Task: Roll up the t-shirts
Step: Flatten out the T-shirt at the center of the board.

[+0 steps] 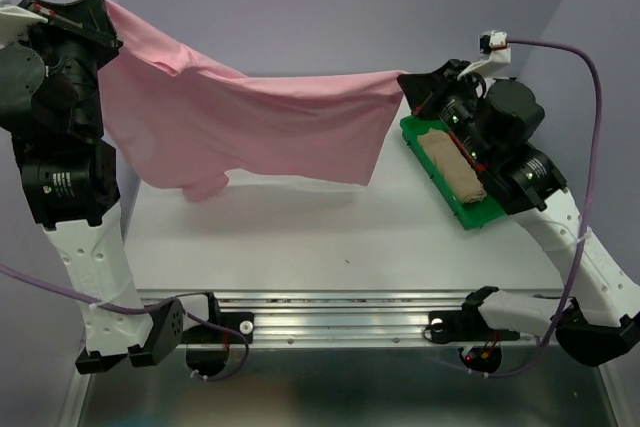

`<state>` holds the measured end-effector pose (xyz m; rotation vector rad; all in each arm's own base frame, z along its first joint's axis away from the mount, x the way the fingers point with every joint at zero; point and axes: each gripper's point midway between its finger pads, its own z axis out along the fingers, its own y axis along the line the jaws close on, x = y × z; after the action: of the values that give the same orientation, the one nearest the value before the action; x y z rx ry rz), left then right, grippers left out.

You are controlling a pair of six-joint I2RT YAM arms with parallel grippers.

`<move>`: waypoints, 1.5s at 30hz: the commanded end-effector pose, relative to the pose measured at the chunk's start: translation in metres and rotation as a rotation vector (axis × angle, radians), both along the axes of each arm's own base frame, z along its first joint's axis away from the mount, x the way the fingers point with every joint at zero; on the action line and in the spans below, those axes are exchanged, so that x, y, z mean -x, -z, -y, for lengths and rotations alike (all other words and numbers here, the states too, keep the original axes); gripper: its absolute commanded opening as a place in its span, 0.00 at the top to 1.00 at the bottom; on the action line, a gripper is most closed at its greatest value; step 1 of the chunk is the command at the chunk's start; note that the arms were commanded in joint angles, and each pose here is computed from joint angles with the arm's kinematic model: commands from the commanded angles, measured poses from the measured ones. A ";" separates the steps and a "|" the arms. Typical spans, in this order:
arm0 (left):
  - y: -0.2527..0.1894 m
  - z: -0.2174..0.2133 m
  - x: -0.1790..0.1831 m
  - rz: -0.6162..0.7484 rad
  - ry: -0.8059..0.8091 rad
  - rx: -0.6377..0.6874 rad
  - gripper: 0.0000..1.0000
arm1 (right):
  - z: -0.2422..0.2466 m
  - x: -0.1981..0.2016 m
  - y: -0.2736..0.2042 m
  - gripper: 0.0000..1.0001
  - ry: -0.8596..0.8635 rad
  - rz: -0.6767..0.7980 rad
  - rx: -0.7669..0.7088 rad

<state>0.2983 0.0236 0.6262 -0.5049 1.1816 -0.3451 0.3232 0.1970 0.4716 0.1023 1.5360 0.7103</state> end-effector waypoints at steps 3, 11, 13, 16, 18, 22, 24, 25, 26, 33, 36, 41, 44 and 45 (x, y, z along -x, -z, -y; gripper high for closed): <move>-0.076 0.002 0.079 0.268 -0.037 -0.056 1.00 | 0.001 0.059 -0.081 0.99 -0.172 0.235 -0.025; -0.111 -0.001 0.169 0.437 -0.108 -0.079 1.00 | 0.013 0.108 -0.115 0.99 -0.271 0.355 -0.068; -0.113 0.000 0.182 0.458 -0.112 -0.085 1.00 | 0.015 0.111 -0.113 0.99 -0.272 0.344 -0.081; -0.112 0.001 0.183 0.457 -0.109 -0.096 1.00 | 0.019 0.112 -0.105 0.99 -0.256 0.318 -0.090; -0.104 0.000 0.167 0.418 -0.108 -0.100 1.00 | 0.022 0.104 -0.094 0.99 -0.220 0.276 -0.085; -0.067 -0.002 0.095 0.265 -0.078 -0.096 1.00 | 0.027 0.069 -0.047 0.99 -0.088 0.121 -0.051; -0.034 -0.001 0.051 0.170 -0.050 -0.094 1.00 | 0.030 0.049 -0.017 0.99 -0.011 0.033 -0.016; -0.019 -0.003 0.029 0.123 -0.045 -0.091 1.00 | 0.029 0.043 -0.004 0.99 0.007 0.001 -0.002; 0.005 -0.003 0.004 0.063 -0.031 -0.087 1.00 | 0.027 0.034 0.019 0.99 0.026 -0.046 0.030; 0.144 -0.003 -0.121 -0.243 0.043 -0.051 1.00 | 0.019 -0.020 0.131 0.99 0.150 -0.277 0.204; 0.201 -0.005 -0.168 -0.354 0.056 -0.036 1.00 | 0.020 -0.047 0.172 0.99 0.187 -0.362 0.261; 0.297 -0.001 -0.233 -0.539 0.099 -0.022 1.00 | 0.027 -0.086 0.231 0.99 0.217 -0.463 0.309; 0.336 0.003 -0.255 -0.603 0.113 -0.015 1.00 | 0.037 -0.107 0.266 0.99 0.238 -0.533 0.322; 0.348 0.007 -0.264 -0.620 0.124 -0.015 1.00 | 0.042 -0.115 0.278 0.99 0.247 -0.556 0.322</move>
<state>0.5334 0.0270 0.2360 -0.6157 1.9565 -0.2365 0.4125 0.1660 0.2017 0.2085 2.1367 0.2305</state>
